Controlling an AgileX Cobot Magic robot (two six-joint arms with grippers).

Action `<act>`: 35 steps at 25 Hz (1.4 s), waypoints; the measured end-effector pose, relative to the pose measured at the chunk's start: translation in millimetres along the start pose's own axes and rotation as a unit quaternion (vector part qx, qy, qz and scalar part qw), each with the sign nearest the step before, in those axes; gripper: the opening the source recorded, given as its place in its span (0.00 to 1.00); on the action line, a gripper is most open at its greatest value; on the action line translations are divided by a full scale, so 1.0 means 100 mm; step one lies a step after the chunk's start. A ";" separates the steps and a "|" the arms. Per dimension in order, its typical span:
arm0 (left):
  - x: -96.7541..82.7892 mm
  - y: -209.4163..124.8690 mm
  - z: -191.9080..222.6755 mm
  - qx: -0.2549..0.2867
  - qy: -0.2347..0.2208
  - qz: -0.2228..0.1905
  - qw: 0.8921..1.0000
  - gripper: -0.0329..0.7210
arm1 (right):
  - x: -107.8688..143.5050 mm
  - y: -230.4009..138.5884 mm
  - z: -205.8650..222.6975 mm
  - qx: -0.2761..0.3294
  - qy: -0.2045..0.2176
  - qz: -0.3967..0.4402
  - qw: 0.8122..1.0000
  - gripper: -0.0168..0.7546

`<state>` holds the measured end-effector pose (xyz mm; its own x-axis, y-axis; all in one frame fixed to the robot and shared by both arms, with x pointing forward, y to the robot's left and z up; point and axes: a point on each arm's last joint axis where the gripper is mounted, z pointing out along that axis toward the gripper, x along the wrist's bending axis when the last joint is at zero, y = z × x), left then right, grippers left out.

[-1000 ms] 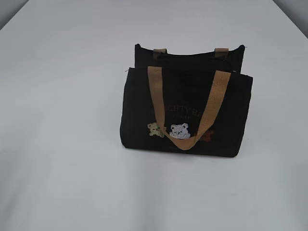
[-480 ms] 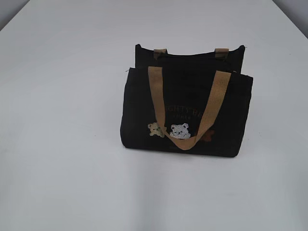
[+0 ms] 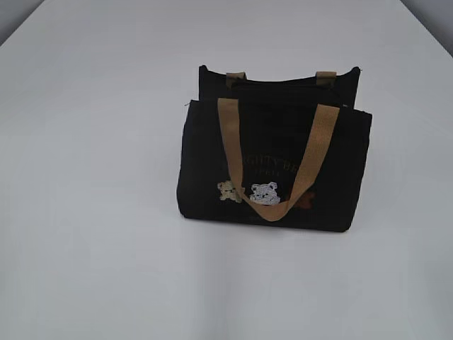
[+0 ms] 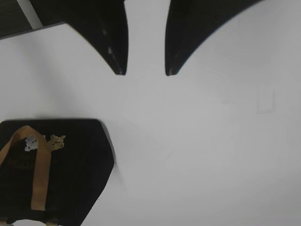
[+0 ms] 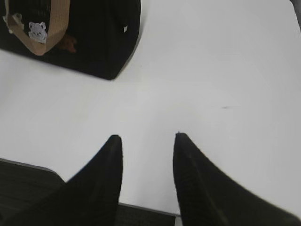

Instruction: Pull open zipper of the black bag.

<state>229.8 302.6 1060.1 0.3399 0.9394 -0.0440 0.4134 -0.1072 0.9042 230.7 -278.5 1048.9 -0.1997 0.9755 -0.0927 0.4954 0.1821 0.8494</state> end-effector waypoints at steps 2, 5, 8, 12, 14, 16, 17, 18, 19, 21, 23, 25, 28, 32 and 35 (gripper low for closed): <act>0.00 0.00 0.00 -0.001 0.000 0.002 1.000 0.32 | 0.00 -0.02 0.02 -0.011 -0.004 0.001 1.000 0.39; 0.00 0.00 0.00 -0.001 0.000 0.002 1.000 0.32 | -0.01 -0.01 0.02 -0.016 -0.005 0.001 1.000 0.37; 0.00 0.00 0.00 -0.001 0.000 0.003 1.000 0.32 | -0.01 -0.01 0.02 -0.017 -0.006 0.001 1.000 0.35; 0.00 0.00 0.00 -0.001 -0.001 0.003 1.000 0.32 | -0.01 -0.01 0.02 -0.018 -0.006 0.002 1.000 0.35; 0.00 0.00 0.00 -0.001 -0.001 0.003 1.000 0.32 | -0.01 -0.01 0.02 -0.018 -0.006 0.002 1.000 0.35; 0.00 0.00 0.00 -0.001 -0.001 0.003 1.000 0.32 | -0.01 -0.01 0.02 -0.018 -0.006 0.002 1.000 0.35; 0.00 0.00 0.00 -0.001 -0.001 0.003 1.000 0.32 | -0.01 -0.01 0.02 -0.018 -0.006 0.002 1.000 0.35; 0.00 0.00 0.00 -0.001 -0.001 0.003 1.000 0.32 | -0.01 -0.01 0.02 -0.018 -0.006 0.002 1.000 0.35; 0.00 0.00 0.00 -0.001 -0.001 0.003 1.000 0.32 | -0.01 -0.01 0.02 -0.018 -0.006 0.002 1.000 0.35; 0.00 0.00 0.00 -0.001 -0.001 0.003 1.000 0.32 | -0.01 -0.01 0.02 -0.019 -0.006 0.002 1.000 0.35; 0.00 0.00 0.00 -0.001 0.004 0.000 1.000 0.32 | -0.01 -0.01 0.02 -0.019 -0.006 0.002 1.000 0.35; -0.01 0.00 0.00 -0.003 0.028 -0.011 1.000 0.32 | -0.01 -0.01 0.02 -0.019 -0.006 0.002 1.000 0.35; -0.02 0.00 0.00 -0.005 0.075 -0.033 0.997 0.32 | -0.01 -0.01 0.02 -0.019 -0.005 0.002 1.000 0.35; -0.03 0.00 0.00 -0.008 0.125 -0.056 0.991 0.32 | 0.00 -0.01 0.02 -0.019 -0.005 0.002 1.000 0.35; -0.03 0.00 0.00 -0.009 0.147 -0.066 0.987 0.32 | 0.00 -0.01 0.02 -0.019 -0.005 0.002 1.000 0.35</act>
<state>229.0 299.5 1060.1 0.0234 0.9990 -0.0394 0.4223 0.0258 0.9061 232.6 -278.7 1047.1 -0.1888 0.9776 -0.0934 0.4640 0.1726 0.8689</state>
